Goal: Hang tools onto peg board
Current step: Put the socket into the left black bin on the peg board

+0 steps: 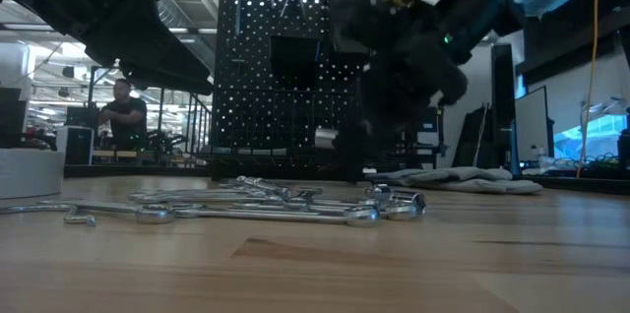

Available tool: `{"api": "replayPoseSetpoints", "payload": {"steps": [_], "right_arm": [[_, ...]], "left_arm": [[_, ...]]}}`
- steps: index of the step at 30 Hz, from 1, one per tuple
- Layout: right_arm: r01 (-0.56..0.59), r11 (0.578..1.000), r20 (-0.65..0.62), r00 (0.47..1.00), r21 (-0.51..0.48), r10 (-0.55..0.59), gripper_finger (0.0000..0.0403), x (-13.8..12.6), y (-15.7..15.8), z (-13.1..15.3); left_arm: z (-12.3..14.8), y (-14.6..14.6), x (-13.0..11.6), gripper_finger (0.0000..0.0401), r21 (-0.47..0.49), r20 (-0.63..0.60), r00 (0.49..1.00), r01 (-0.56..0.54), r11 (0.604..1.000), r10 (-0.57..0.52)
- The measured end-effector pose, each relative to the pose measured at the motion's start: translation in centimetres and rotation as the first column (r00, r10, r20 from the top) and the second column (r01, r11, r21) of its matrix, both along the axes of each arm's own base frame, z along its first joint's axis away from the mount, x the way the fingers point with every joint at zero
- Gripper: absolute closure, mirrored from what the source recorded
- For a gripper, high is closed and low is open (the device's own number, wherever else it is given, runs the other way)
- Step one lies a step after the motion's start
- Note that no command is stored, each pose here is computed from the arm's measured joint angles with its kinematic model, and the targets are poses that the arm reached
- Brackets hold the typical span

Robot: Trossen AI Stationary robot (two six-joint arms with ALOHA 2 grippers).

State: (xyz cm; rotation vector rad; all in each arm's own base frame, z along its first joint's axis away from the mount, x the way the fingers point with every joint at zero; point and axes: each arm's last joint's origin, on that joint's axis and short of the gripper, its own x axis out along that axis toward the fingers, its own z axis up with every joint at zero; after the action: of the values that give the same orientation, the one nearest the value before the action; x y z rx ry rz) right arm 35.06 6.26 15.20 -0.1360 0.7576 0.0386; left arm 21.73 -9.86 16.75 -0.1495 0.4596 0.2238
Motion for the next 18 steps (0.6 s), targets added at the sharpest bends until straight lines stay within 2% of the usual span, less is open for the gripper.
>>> {"api": "replayPoseSetpoints", "payload": {"steps": [3,9,14,18], "right_arm": [[0.003,1.000,0.032,0.999,0.003,-0.003,0.0323,-0.1,0.0,1.0],[0.091,0.995,0.198,0.977,-0.038,-0.082,0.0323,0.0,-0.3,3.8],[0.209,0.970,0.396,0.907,-0.123,-0.145,0.0323,0.6,-0.7,6.8],[0.317,0.925,0.507,0.844,-0.209,-0.175,0.0323,1.6,-1.0,9.5]], "left_arm": [[0.0,0.0,0.0,0.0219,0.000,0.000,1.000,0.000,1.000,0.000],[0.0,0.0,0.0,0.0219,0.000,0.000,1.000,0.000,1.000,0.000],[0.0,0.0,0.0,0.0219,0.000,0.001,1.000,0.000,1.000,0.000],[0.0,0.0,0.0,0.0219,0.000,0.000,1.000,0.000,1.000,0.000]]}}
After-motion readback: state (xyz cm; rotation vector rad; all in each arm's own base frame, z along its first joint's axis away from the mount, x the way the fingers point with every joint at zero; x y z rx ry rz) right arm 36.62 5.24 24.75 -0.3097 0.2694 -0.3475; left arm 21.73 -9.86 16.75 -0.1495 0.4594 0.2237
